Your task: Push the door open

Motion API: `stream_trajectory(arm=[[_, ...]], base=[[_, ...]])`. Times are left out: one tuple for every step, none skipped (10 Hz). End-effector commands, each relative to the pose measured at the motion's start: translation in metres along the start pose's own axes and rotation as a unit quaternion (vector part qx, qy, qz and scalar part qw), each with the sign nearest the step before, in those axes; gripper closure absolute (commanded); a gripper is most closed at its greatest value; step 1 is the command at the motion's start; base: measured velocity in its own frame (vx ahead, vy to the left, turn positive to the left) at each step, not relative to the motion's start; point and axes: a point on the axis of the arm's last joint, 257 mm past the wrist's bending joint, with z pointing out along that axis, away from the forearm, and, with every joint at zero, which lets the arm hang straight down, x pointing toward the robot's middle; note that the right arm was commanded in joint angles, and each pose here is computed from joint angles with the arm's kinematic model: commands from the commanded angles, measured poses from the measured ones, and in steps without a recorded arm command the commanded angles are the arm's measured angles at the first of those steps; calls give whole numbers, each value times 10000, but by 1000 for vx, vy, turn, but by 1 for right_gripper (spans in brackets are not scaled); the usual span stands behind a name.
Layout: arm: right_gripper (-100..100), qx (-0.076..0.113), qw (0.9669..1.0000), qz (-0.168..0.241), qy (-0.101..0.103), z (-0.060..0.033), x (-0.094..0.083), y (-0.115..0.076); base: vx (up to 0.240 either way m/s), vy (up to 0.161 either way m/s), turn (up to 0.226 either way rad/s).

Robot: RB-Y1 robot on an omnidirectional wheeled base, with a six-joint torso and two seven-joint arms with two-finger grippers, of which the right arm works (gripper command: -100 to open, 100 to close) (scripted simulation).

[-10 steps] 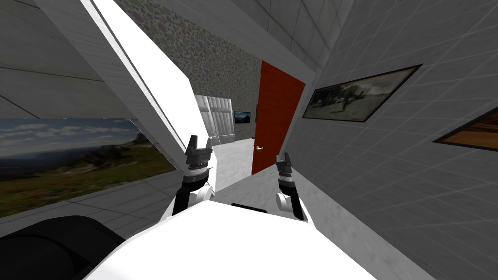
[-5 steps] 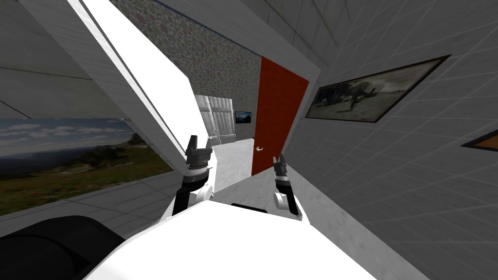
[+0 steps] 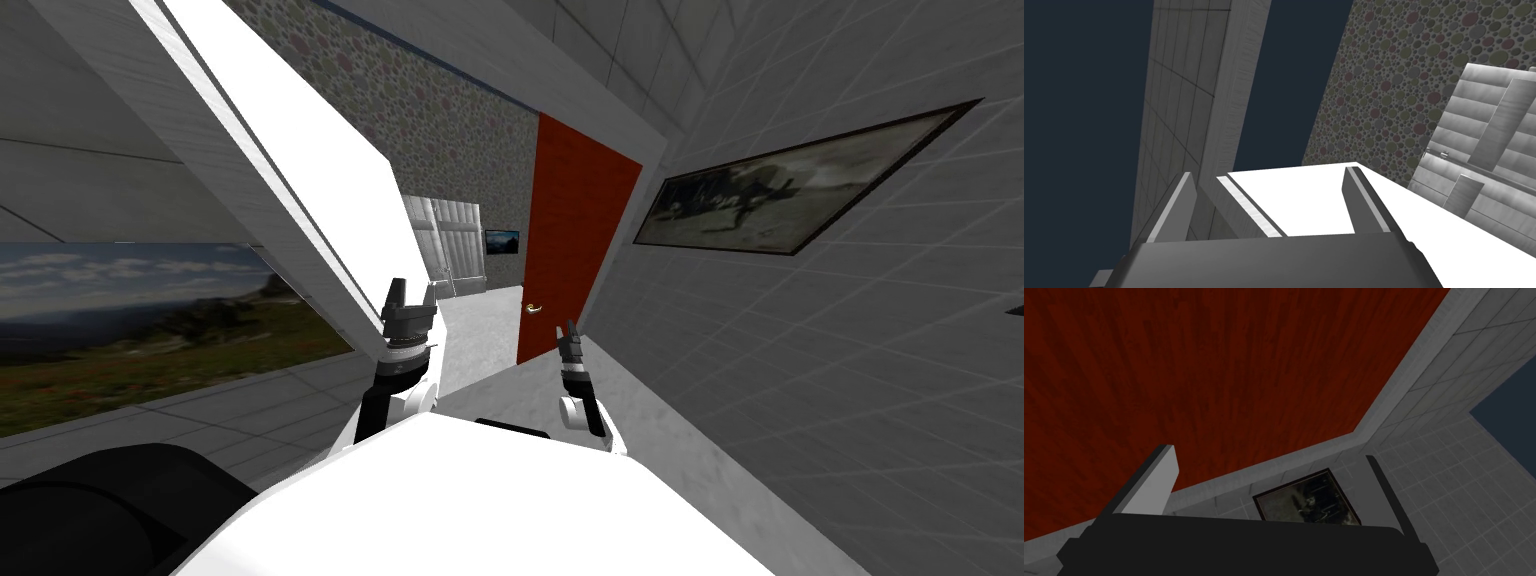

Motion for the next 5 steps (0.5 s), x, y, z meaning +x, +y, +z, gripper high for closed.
stream_trajectory(arm=[[-100,152,9999,13,46,-35,42,-163],[-100,232,9997,22,92,-44,78,-263],[-100,288,9995,33,139,-44,117,-342],[-100,370,9992,31,131,-79,109,-412],[-100,416,9990,41,179,-76,149,-480]], base=[[45,-57,49],[63,-65,82],[83,-84,76],[62,-49,33],[49,-35,38]])
